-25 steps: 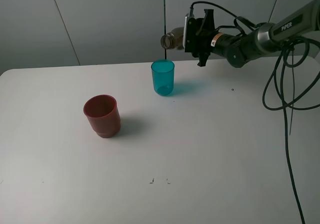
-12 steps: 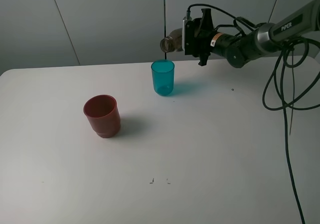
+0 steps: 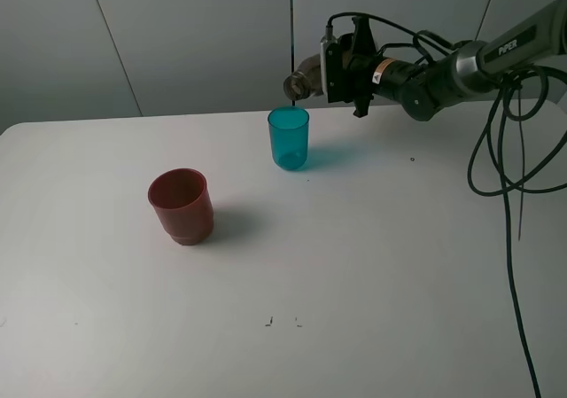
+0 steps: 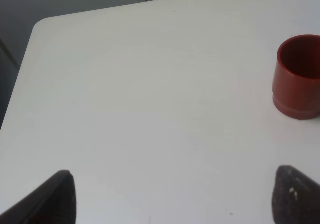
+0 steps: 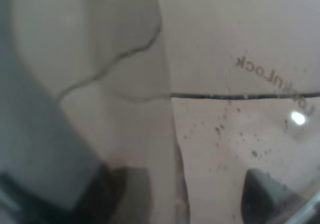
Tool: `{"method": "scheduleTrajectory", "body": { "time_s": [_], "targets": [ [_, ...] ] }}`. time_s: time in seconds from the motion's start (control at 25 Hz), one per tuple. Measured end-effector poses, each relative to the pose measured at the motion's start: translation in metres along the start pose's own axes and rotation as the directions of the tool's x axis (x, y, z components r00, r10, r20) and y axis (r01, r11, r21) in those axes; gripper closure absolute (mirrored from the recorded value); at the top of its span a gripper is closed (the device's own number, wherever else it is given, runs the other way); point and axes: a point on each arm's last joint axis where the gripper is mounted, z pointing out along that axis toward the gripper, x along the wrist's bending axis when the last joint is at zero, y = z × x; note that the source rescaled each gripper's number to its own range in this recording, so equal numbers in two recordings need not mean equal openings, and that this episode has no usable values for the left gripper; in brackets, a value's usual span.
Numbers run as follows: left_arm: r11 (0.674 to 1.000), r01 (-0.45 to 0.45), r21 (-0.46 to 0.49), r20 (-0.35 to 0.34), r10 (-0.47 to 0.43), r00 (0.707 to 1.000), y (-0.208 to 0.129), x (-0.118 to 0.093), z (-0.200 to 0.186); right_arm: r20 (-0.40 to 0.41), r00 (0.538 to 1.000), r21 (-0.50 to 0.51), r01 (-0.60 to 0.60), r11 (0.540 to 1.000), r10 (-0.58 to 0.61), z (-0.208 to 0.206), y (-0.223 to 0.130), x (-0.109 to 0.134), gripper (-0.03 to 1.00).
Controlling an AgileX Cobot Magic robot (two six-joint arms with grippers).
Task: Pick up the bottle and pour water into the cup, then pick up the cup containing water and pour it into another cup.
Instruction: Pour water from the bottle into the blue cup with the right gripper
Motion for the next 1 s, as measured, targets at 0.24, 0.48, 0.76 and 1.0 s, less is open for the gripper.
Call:
{"method": "scheduleTrajectory", "body": {
  "time_s": [0.24,0.48,0.76,1.0],
  "targets": [
    [1.0,0.0,0.0,0.0,0.0,1.0,0.0,0.0,0.0,0.003,1.0,-0.001,0.028,1.0,-0.028,0.0,0.0001,-0.0003,0.95],
    [1.0,0.0,0.0,0.0,0.0,1.0,0.0,0.0,0.0,0.004,0.998,-0.001,0.058,0.998,-0.058,0.0,0.0001,-0.0004,0.95],
    [1.0,0.0,0.0,0.0,0.0,1.0,0.0,0.0,0.0,0.02,0.996,-0.005,0.082,0.997,-0.082,0.0,0.0006,-0.0018,0.95],
    [1.0,0.0,0.0,0.0,0.0,1.0,0.0,0.0,0.0,0.033,0.993,-0.006,0.117,0.993,-0.117,-0.0001,0.0009,-0.0029,0.95]
  ]
}}
